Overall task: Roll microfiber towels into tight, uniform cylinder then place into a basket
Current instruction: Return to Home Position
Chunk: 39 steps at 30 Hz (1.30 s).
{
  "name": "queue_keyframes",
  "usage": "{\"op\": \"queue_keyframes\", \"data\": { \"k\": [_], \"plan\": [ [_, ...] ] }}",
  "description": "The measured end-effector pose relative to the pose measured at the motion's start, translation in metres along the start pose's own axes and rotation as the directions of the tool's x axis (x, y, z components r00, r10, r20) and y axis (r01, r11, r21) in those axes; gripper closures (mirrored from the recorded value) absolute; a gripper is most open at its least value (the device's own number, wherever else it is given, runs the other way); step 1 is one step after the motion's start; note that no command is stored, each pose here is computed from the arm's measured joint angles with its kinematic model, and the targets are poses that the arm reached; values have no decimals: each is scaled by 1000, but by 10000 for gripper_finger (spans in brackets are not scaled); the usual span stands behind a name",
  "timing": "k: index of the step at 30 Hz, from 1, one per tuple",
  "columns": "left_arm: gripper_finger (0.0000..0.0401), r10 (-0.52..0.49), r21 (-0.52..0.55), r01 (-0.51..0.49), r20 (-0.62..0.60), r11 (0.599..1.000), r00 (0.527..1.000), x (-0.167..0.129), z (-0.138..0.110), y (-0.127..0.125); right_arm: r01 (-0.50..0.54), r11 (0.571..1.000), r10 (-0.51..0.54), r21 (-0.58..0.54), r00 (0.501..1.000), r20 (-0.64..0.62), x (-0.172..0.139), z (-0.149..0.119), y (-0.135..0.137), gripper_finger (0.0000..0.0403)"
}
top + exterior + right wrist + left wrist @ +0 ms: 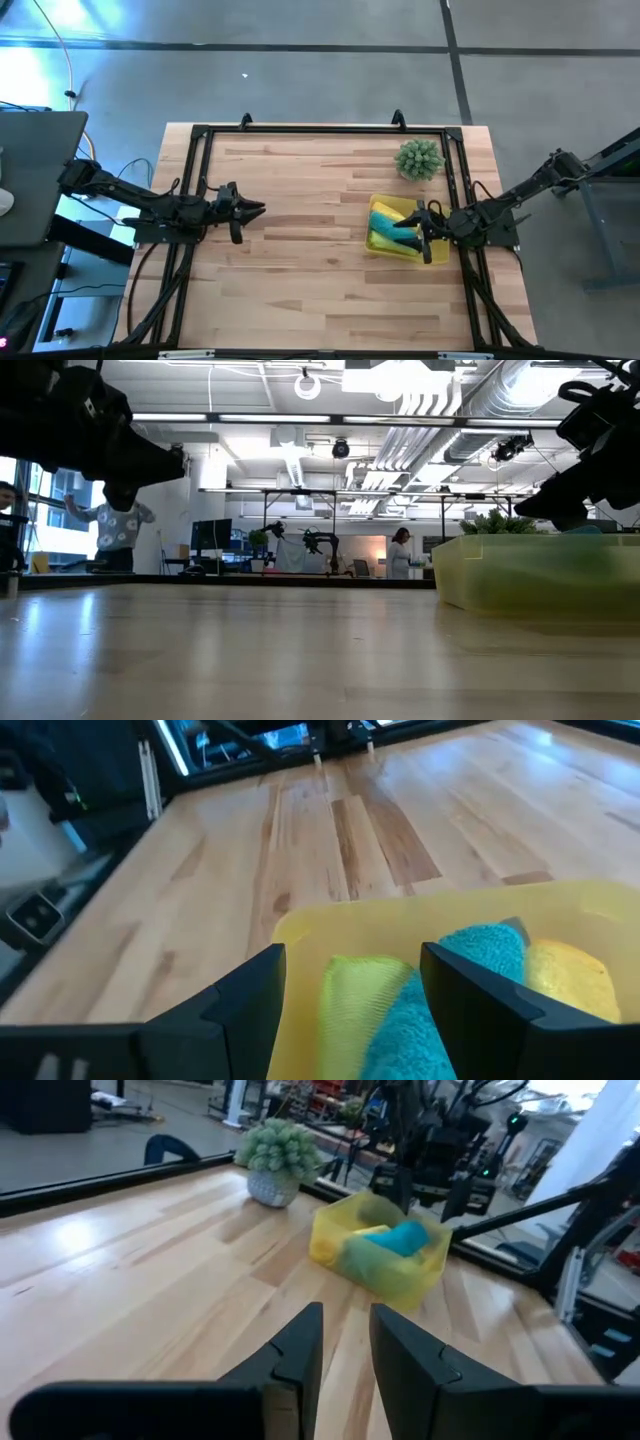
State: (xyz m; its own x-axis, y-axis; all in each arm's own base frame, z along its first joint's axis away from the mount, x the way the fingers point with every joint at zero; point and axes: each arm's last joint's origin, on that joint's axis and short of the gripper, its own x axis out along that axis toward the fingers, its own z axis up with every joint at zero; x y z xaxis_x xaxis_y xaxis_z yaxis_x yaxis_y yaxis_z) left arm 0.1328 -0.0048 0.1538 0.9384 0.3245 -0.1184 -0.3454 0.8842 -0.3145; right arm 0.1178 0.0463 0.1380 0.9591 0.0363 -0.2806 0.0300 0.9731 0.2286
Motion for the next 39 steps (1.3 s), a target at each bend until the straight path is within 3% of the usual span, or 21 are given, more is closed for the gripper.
{"op": "queue_keyframes", "data": {
  "k": [3,27,39],
  "plan": [
    [325,3,-4,-3,-4,1000,1000,0,0,0,4,999,-5,-39,1000,-12,0,-1,0,178],
    [325,0,-8,0,2,1000,1000,0,0,0,0,999,-1,-44,1000,-31,0,-3,0,178],
    [325,-44,-107,67,207,992,977,-15,25,2,-1,1000,1,-20,1000,15,-8,2,-4,178]
  ]
}}
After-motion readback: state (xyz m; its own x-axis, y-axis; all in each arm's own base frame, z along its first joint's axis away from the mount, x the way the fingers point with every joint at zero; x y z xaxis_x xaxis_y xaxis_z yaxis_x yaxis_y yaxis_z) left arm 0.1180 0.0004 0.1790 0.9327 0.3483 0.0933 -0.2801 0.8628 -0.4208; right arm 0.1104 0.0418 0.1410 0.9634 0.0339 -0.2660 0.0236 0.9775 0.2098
